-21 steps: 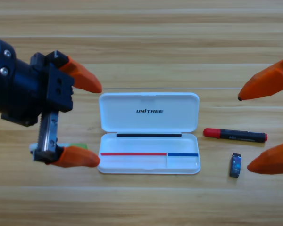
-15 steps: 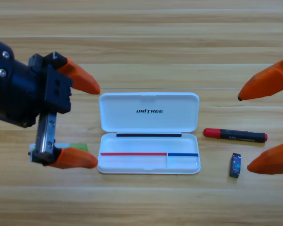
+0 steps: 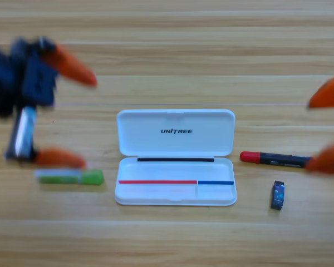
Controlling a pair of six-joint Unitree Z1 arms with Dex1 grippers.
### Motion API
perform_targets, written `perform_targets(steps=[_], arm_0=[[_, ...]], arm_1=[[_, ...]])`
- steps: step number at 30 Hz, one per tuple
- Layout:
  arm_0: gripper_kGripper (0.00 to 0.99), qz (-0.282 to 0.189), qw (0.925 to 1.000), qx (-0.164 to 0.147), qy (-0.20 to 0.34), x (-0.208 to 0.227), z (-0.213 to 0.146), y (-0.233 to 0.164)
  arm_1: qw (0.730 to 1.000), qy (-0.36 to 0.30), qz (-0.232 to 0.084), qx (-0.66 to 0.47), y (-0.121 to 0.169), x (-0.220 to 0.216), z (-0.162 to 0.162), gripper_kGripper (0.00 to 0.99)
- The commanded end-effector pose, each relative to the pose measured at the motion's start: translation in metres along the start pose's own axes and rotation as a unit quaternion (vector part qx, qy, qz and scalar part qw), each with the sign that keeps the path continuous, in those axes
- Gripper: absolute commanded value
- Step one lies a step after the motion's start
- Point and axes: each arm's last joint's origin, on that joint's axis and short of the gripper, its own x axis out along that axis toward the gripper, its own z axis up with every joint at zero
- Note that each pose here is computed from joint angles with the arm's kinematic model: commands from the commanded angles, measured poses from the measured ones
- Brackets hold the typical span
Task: Clean up eraser and pencils
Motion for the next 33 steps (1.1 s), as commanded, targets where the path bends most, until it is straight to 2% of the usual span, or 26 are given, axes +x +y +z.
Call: perform_targets(steps=[1,3,7,10,14,18,25,29,33], arm_0=[[0.979,0.065,0.9956,-0.017,0.065,-0.004,-0.036,0.052],[0.979,0.068,0.9933,-0.012,0.093,0.003,-0.049,0.065],[0.979,0.042,0.9874,-0.008,0.152,0.031,-0.076,0.091],[0.977,0.006,0.9824,-0.012,0.186,0.060,-0.096,0.108],[0.977,-0.053,0.9731,-0.020,0.223,0.096,-0.117,0.115],[0.977,-0.091,0.9648,-0.036,0.244,0.121,-0.126,0.113],[0.977,-0.108,0.9531,-0.097,0.266,0.139,-0.130,0.116],[0.976,-0.120,0.9492,-0.117,0.266,0.153,-0.129,0.117],[0.979,-0.141,0.9471,-0.122,0.262,0.165,-0.128,0.112]], arm_1=[[0.982,0.025,-0.138,0.125,-0.037,-0.013,-0.015,0.973],[0.970,0.046,-0.175,0.161,-0.046,-0.003,-0.015,0.973],[0.949,0.071,-0.205,0.228,-0.059,0.016,-0.018,0.973],[0.936,0.113,-0.201,0.266,-0.069,0.042,-0.024,0.971],[0.920,0.183,-0.175,0.299,-0.085,0.088,-0.037,0.973],[0.870,0.227,-0.196,0.392,-0.101,0.130,-0.049,0.989],[0.792,0.260,-0.228,0.503,-0.120,0.177,-0.069,0.982],[0.770,0.271,-0.236,0.527,-0.128,0.189,-0.078,0.943],[0.752,0.278,-0.241,0.548,-0.136,0.201,-0.086,0.893]])
